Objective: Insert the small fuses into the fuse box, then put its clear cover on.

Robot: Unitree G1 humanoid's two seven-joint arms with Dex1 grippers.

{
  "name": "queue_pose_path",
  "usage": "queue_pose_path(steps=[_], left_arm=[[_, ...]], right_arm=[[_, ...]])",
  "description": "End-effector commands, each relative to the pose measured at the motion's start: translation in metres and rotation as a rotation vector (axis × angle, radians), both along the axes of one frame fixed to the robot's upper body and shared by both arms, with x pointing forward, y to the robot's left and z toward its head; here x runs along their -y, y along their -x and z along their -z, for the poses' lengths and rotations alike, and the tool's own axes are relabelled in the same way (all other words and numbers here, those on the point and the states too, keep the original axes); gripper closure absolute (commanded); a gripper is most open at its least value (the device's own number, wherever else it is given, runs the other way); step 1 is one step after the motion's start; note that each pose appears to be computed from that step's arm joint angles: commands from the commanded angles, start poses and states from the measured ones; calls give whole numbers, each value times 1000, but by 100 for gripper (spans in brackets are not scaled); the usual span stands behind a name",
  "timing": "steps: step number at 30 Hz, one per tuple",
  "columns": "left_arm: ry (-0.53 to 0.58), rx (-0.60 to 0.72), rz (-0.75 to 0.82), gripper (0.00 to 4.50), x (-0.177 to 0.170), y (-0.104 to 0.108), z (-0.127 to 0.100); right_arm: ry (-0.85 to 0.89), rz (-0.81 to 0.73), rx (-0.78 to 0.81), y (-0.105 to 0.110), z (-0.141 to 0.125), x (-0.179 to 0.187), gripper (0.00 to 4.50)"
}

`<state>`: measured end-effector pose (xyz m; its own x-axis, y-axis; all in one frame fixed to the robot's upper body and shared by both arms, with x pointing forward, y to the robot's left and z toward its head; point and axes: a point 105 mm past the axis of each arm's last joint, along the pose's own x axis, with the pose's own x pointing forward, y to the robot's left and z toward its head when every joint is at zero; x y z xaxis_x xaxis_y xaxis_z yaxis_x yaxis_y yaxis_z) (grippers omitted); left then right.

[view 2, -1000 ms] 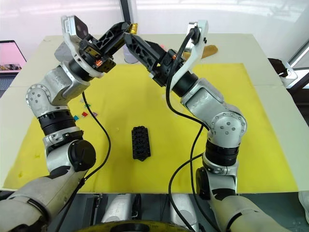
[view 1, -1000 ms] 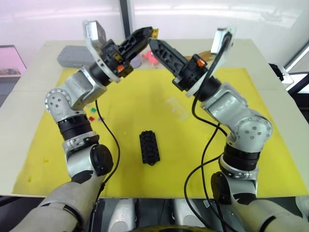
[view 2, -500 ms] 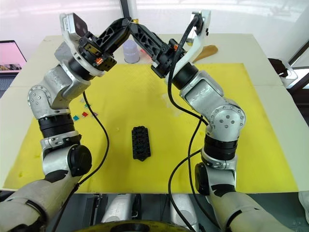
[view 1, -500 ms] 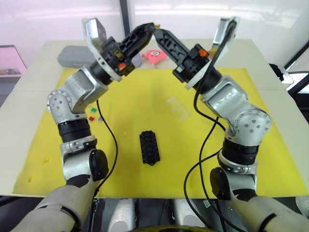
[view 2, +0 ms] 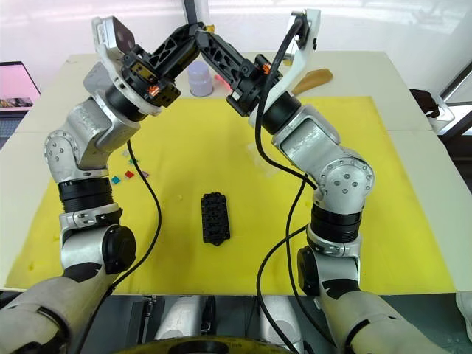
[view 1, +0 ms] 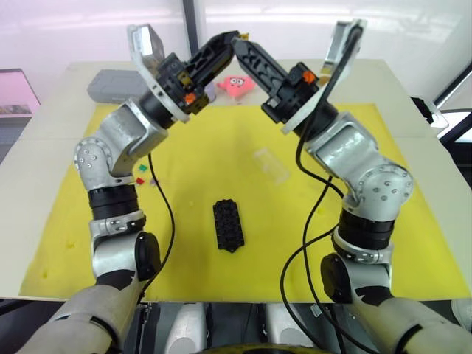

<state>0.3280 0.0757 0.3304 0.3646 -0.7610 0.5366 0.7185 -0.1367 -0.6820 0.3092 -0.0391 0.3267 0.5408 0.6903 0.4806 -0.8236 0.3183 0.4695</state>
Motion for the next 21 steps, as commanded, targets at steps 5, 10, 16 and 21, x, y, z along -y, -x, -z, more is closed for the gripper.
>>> queue_pose_path(steps=[5, 10, 16, 21], left_arm=[[5, 52, 3, 450, -2, 8, -8], [14, 44, -5, 450, -6, 5, -6], [16, 45, -9, 450, -6, 4, -7], [8, 55, -27, 450, -7, 4, -6]], right_arm=[[-105, -34, 88, 13, -26, 9, 445], [-79, -25, 78, 11, -23, 8, 445], [-57, -17, 68, 9, -20, 7, 445], [-52, -30, 77, 12, -20, 6, 445]])
